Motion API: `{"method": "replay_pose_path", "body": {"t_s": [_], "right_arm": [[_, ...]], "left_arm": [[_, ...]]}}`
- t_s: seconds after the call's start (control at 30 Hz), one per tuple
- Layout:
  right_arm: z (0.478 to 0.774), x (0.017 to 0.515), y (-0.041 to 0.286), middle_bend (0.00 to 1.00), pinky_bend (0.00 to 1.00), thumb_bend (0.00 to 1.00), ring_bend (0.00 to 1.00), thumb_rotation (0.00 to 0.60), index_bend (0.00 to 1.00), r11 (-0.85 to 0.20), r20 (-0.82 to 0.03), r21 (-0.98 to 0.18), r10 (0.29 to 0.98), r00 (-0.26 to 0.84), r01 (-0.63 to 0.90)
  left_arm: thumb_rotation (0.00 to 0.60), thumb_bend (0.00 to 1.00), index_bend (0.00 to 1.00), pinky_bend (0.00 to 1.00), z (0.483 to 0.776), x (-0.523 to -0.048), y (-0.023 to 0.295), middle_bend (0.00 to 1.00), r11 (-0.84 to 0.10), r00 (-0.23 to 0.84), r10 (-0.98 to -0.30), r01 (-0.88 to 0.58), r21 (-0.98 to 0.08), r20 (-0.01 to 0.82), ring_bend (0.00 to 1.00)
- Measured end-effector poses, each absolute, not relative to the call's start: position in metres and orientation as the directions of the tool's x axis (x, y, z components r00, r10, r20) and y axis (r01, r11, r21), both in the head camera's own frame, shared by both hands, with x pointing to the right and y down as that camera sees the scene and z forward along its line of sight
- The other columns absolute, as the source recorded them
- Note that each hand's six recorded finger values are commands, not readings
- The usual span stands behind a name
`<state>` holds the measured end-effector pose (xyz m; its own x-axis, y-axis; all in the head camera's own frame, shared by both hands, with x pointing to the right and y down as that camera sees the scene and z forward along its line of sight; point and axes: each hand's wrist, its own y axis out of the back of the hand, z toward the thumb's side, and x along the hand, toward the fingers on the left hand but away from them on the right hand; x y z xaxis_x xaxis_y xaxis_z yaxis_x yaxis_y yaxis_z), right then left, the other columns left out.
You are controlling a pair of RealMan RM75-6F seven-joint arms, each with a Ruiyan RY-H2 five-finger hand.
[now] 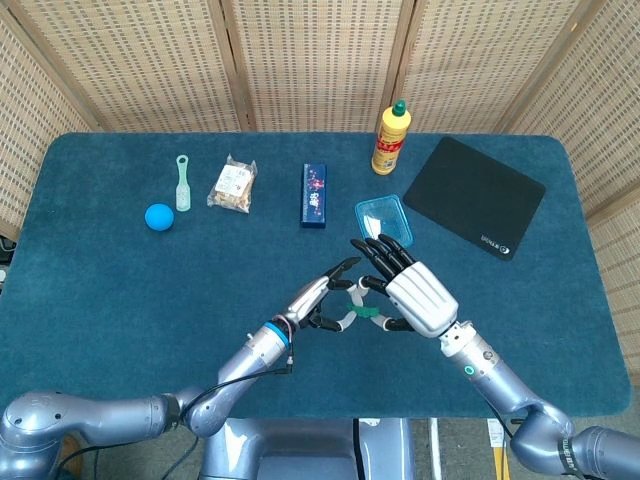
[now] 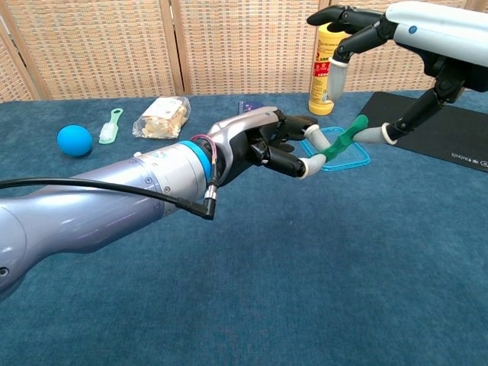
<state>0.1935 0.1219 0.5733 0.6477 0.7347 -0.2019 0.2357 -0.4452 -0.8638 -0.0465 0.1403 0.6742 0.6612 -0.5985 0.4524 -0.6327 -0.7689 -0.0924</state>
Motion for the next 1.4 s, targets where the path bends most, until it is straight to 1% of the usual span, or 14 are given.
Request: {"method": "replay_pose_path", "body": {"t_s": [0.3, 0.6, 0.8, 0.97, 1.1, 1.2, 1.27, 1.33, 1.4], "right_arm": [[0.573, 0.1934, 0.1217, 0.03, 0.0, 0.36, 0.0, 0.6, 0.51, -0.445, -0.205, -0.867, 0.73, 0.652, 0.225], [0.5742, 0.193, 0.1237, 0.04, 0.0, 0.42, 0.0, 0.6, 0.53, -0.448, -0.209, -0.867, 0.723, 0.658, 0.217], [0.5768, 0.193, 0.1249, 0.05, 0.0, 0.47, 0.0, 0.6, 0.54, -0.448, -0.22, -0.872, 0.716, 0.663, 0.195], [0.5776, 0.1931, 0.1259, 0.06, 0.0, 0.52, 0.0, 0.6, 0.54, -0.427, -0.221, -0.891, 0.705, 0.674, 0.154], [0.5782, 0.1927, 0.1267, 0.07, 0.0, 0.55, 0.0, 0.6, 0.56, -0.425, -0.223, -0.893, 0.702, 0.676, 0.148], [0.5787, 0.1928, 0.1266, 0.08, 0.0, 0.6, 0.0, 0.6, 0.57, -0.419, -0.224, -0.897, 0.701, 0.677, 0.138], [0.579, 0.1932, 0.1265, 0.1, 0.0, 0.64, 0.0, 0.6, 0.61, -0.41, -0.223, -0.903, 0.7, 0.678, 0.126], [0.579, 0.1937, 0.1264, 0.11, 0.0, 0.67, 0.0, 0.6, 0.67, -0.398, -0.221, -0.911, 0.699, 0.681, 0.113], [0.5788, 0.1945, 0.1261, 0.11, 0.0, 0.67, 0.0, 0.6, 0.71, -0.384, -0.217, -0.918, 0.698, 0.682, 0.1]], "left_arm": [[0.6, 0.47, 0.78, 0.0, 0.6725, -0.0434, 0.1417, 0.0, -0.77, 0.665, -0.596, -0.632, -0.085, 0.45, 0.0], [0.6, 0.47, 0.78, 0.0, 0.6707, -0.0429, 0.1413, 0.0, -0.773, 0.667, -0.594, -0.628, -0.089, 0.449, 0.0], [0.6, 0.47, 0.78, 0.0, 0.6696, -0.0437, 0.1399, 0.0, -0.771, 0.665, -0.596, -0.63, -0.09, 0.449, 0.0], [0.6, 0.47, 0.78, 0.0, 0.6687, -0.045, 0.1381, 0.0, -0.768, 0.663, -0.6, -0.633, -0.092, 0.448, 0.0], [0.6, 0.47, 0.78, 0.0, 0.6692, -0.0458, 0.1379, 0.0, -0.768, 0.662, -0.6, -0.634, -0.092, 0.449, 0.0], [0.6, 0.47, 0.78, 0.0, 0.6695, -0.0463, 0.1377, 0.0, -0.767, 0.661, -0.601, -0.634, -0.094, 0.45, 0.0], [0.6, 0.47, 0.78, 0.0, 0.6695, -0.0467, 0.1372, 0.0, -0.766, 0.66, -0.603, -0.635, -0.096, 0.449, 0.0], [0.6, 0.47, 0.78, 0.0, 0.6694, -0.0473, 0.1366, 0.0, -0.765, 0.658, -0.604, -0.637, -0.096, 0.449, 0.0], [0.6, 0.47, 0.78, 0.0, 0.6696, -0.0481, 0.136, 0.0, -0.764, 0.657, -0.606, -0.639, -0.096, 0.449, 0.0]]}}
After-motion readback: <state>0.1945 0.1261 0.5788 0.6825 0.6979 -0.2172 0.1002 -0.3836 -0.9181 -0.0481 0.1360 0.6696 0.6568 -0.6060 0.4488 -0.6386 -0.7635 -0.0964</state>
